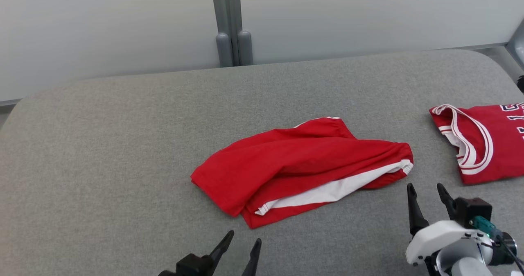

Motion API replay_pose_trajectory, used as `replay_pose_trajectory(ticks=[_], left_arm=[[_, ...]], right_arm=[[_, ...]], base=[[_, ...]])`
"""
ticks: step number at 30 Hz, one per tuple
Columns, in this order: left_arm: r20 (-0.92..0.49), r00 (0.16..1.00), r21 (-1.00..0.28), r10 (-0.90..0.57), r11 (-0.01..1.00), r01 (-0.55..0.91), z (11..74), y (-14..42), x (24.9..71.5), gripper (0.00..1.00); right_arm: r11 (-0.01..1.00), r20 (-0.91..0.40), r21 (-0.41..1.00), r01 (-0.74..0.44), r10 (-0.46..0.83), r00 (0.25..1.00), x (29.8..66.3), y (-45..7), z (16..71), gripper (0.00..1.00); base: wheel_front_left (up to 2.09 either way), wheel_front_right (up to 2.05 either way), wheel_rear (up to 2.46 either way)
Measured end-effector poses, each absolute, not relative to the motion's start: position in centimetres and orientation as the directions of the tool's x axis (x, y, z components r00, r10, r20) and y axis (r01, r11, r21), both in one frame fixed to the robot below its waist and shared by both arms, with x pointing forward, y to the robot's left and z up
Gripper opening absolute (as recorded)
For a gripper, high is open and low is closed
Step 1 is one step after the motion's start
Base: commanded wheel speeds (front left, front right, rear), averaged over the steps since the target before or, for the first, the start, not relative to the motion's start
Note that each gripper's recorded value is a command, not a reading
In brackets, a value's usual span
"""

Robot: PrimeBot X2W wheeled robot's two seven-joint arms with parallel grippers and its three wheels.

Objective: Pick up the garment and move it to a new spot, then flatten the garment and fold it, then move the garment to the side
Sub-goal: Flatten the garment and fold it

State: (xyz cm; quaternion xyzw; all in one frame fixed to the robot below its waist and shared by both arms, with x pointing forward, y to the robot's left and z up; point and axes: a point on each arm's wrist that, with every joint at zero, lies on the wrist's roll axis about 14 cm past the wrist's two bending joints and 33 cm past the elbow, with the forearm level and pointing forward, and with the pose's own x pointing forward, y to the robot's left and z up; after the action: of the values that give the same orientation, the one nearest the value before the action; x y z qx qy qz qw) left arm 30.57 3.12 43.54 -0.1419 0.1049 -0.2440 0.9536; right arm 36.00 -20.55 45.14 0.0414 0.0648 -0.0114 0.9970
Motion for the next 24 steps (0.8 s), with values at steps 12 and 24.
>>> replay_pose_trajectory(ticks=[12, 24], left_arm=[[-0.232, 0.75, -0.293, -0.62, 0.78, 0.553, 40.6, -0.9, 33.4, 1.0], [-0.27, 0.707, -0.295, -0.654, 0.755, 0.586, 39.5, -2.4, 35.2, 1.0]], right_arm=[[0.984, -0.27, 0.166, 0.067, -0.02, 0.963, 40.8, -20.6, 42.5, 1.0], [0.948, -0.319, 0.3, 0.107, -0.006, 0.948, 42.3, -19.5, 40.3, 1.0]], base=[[0.0, 0.0, 0.0], [0.0, 0.0, 0.0]])
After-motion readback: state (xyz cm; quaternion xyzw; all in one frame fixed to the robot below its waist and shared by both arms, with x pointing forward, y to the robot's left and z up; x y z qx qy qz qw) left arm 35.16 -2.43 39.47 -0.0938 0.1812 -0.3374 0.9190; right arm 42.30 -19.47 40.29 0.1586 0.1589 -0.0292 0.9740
